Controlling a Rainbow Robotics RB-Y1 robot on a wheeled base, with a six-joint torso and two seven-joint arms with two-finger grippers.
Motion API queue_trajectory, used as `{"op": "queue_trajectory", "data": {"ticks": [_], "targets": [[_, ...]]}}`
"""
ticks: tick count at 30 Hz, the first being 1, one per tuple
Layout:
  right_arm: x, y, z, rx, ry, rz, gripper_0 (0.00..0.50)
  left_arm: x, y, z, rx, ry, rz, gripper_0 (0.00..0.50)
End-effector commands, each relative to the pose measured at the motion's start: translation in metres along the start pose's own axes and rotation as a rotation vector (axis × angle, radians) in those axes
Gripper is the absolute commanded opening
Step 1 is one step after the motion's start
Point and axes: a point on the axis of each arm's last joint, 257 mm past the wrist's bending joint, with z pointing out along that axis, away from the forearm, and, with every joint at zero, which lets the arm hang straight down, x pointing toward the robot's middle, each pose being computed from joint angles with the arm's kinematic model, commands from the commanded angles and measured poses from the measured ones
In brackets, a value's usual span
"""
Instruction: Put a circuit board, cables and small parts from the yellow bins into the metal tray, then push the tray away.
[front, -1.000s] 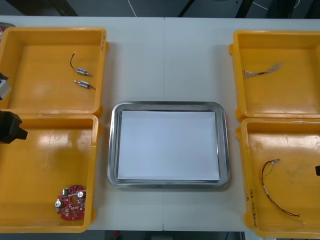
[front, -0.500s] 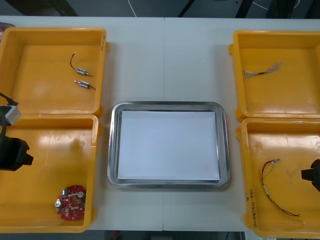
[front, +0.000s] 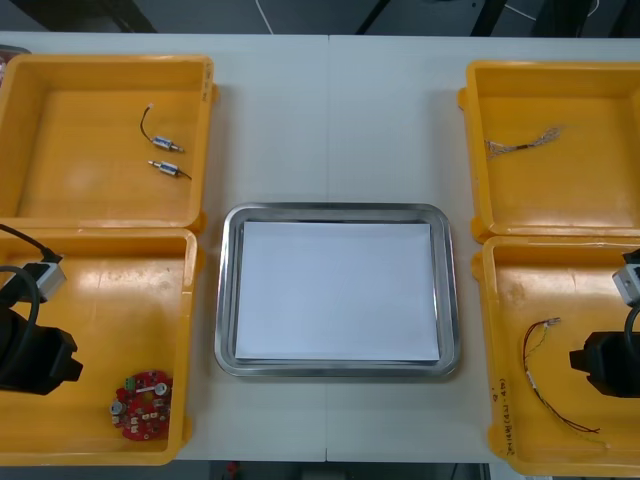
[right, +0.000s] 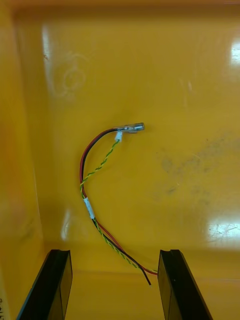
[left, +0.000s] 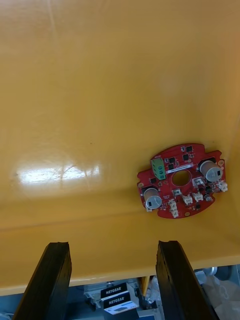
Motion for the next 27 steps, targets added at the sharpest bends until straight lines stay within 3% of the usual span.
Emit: {"op": "queue_trajectory", "data": {"ticks": [1, 14, 23, 27], "targets": [[0.013, 0.006, 0.012, -0.007, 0.015, -0.049, 0.500, 0.013, -0.013, 0.009, 0.016, 0.001, -0.105, 0.500], [0.024, 0.008, 0.038, -0.001, 0.008, -0.059, 0.500, 0.018, -0.026, 0.032, 0.048, -0.035, -0.115, 0.500], [0.031, 0.005, 0.056, 0.012, 0.022, -0.066, 0.500, 0.022, -0.028, 0.047, 0.003, -0.039, -0.094, 0.500], [0.034, 0.005, 0.066, 0.016, 0.019, -0.070, 0.500, 0.022, -0.031, 0.054, 0.007, -0.040, -0.096, 0.500]]}}
